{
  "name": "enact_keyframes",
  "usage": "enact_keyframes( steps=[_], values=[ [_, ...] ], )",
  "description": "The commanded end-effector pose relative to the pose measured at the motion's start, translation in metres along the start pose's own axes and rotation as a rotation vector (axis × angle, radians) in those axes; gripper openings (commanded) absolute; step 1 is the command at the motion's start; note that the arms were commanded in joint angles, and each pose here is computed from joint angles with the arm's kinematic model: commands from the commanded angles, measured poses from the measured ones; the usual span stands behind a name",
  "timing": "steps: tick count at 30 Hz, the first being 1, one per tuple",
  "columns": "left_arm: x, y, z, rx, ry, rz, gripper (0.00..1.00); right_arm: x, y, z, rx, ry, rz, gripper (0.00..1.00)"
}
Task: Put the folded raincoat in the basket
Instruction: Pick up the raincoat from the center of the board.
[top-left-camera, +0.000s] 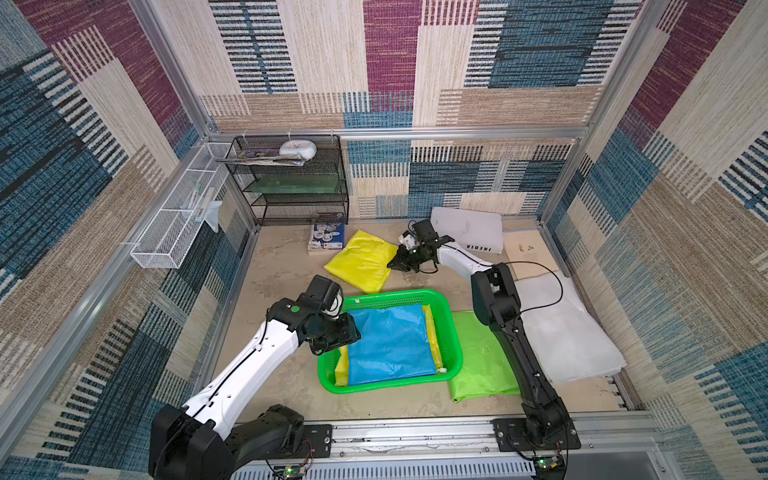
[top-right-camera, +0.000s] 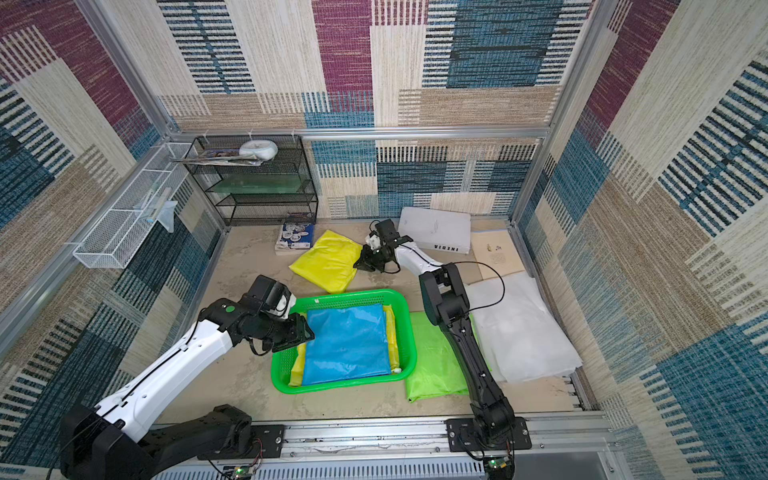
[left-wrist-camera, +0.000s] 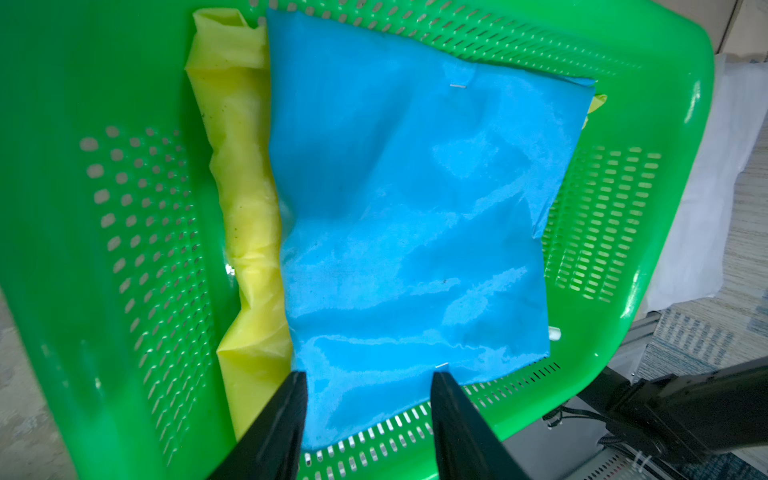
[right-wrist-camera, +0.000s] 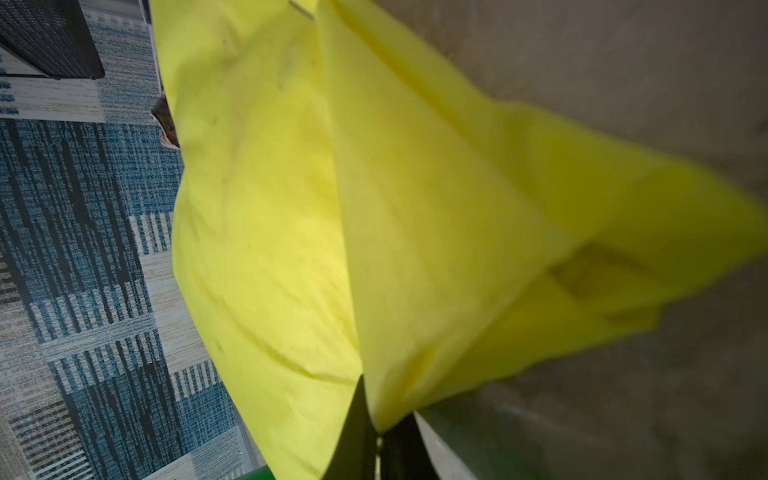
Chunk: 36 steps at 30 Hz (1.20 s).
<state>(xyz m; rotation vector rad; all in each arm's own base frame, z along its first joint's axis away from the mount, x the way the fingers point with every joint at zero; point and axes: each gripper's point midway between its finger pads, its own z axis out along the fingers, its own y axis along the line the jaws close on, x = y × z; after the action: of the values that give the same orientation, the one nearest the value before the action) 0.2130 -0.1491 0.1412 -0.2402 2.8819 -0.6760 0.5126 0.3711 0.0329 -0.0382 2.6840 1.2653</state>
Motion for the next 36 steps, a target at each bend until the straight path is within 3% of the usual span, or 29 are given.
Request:
enact_keyframes(
  steps=[1, 6, 11, 12, 14, 17, 20, 25, 36],
  values=[
    [0.001, -0.006, -0.003, 0.031, 0.003, 0.008, 0.53, 0.003, 0.002, -0.011, 0.019, 0.008, -0.056, 0.0],
    [-0.005, -0.011, -0.014, 0.037, -0.029, 0.022, 0.53, 0.02, -0.008, -0.05, 0.024, 0.065, -0.104, 0.0],
    [-0.024, -0.027, -0.026, 0.037, -0.057, 0.065, 0.53, 0.045, -0.042, -0.115, 0.068, 0.042, -0.107, 0.0],
    [-0.029, -0.03, -0.027, 0.035, -0.06, 0.075, 0.53, 0.046, -0.054, -0.125, 0.096, 0.029, -0.092, 0.12],
    [-0.041, -0.039, -0.03, 0.038, -0.068, 0.1, 0.53, 0.043, -0.077, -0.149, 0.148, -0.016, -0.045, 0.47],
    [-0.061, -0.055, -0.035, 0.045, -0.077, 0.133, 0.53, 0.036, -0.083, -0.18, 0.074, -0.092, 0.014, 0.61],
    [-0.083, -0.072, -0.038, 0.067, -0.095, 0.152, 0.53, 0.037, -0.081, -0.193, 0.04, -0.123, 0.018, 0.63],
    [-0.105, -0.091, -0.026, 0.1, -0.064, 0.161, 0.53, 0.044, -0.094, -0.185, 0.046, -0.107, 0.055, 0.63],
    [-0.107, -0.081, 0.01, 0.068, 0.016, 0.147, 0.53, -0.002, -0.11, -0.165, 0.024, -0.131, 0.132, 0.58]
  ],
)
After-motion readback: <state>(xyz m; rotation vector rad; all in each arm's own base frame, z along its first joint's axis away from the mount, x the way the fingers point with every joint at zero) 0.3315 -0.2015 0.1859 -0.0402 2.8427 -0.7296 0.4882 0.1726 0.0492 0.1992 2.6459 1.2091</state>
